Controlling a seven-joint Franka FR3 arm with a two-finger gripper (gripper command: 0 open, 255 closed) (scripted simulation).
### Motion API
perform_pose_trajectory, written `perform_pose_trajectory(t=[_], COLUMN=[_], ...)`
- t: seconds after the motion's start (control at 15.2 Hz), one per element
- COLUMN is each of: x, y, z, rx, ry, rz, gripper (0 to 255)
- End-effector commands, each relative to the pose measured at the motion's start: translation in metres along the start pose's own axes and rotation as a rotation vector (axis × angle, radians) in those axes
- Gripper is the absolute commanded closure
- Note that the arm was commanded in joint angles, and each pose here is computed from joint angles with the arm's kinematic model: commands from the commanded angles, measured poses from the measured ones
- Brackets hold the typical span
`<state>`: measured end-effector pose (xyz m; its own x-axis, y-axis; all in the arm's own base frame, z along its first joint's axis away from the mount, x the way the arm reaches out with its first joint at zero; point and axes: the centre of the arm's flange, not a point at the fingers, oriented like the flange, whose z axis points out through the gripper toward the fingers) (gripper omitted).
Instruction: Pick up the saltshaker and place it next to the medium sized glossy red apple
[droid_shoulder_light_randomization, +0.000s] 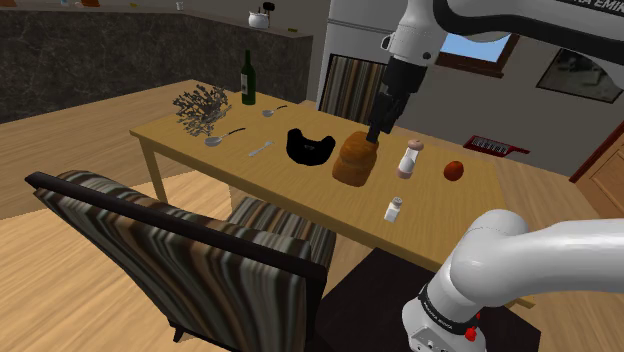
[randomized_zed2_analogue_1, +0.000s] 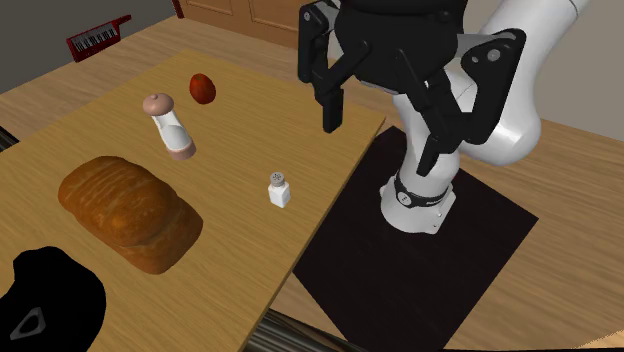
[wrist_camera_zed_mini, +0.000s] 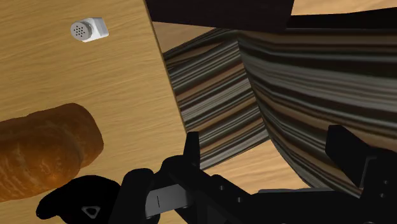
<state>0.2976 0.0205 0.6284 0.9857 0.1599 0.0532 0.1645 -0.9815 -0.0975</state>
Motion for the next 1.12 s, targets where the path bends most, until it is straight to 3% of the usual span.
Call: perform_pose_trajectory(t=[0.0, 1.06], x=[0.000, -0.067], y=[0.000, 0.116], z=[0.000, 0.153], rx=[0.000, -0.105], ry=[0.000, 0.020], rz=[0.000, -0.097], gripper=[0, 0])
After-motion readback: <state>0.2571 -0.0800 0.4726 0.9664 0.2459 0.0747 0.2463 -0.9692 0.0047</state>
